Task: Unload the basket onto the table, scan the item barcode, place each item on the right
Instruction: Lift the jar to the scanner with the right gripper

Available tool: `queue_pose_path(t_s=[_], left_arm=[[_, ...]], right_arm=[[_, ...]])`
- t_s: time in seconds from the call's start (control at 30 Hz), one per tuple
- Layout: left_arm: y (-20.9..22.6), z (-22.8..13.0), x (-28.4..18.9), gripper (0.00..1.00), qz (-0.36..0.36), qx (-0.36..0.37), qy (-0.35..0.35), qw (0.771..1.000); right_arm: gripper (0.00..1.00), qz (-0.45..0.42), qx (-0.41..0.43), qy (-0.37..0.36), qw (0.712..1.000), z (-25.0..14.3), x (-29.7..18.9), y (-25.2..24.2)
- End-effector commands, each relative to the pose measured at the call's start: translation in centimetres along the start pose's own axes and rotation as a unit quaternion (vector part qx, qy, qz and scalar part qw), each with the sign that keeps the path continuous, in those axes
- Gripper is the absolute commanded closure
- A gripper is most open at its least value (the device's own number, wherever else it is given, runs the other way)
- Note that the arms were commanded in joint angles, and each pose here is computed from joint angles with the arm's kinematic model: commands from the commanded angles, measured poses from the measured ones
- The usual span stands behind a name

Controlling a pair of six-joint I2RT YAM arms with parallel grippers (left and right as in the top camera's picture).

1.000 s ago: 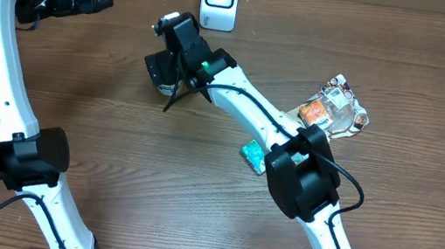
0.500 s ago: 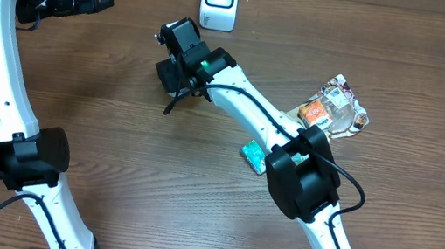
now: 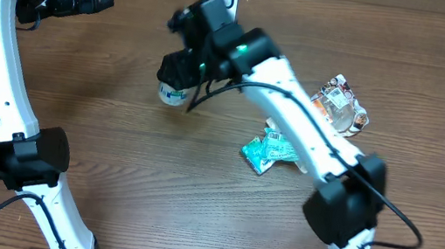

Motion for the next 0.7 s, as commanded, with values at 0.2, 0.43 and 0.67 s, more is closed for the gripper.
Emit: queue_pose_path(t_s=[0.2,0.43,0.67], left_arm=[[0.0,0.0,0.0,0.01,0.000,0.002,0.000,1.000],[-0.1,0.0,0.0,0.00,-0.001,0.002,0.000,1.000],[0.0,0.0,0.0,0.00,0.000,0.002,0.000,1.000]], right_arm=[[0.48,0.350,-0.050,0.042,0.935,-0.1,-9.8,4.1],[0.49,0.452,-0.031,0.018,0.891,1.5,-15.0,2.4],[0.49,0.430,-0.028,-0.001,0.902,2.3,-15.3,0.9]])
Point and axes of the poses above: each gripper's point midway between its finger pads, its own x axis out along the fingers, its own y axis along the line the jaws close on, z = x × y, the point moved 1 cm from there along -x, back along the fingers, and after that the axes turned 14 degrees about x, right-handed, at the moved point
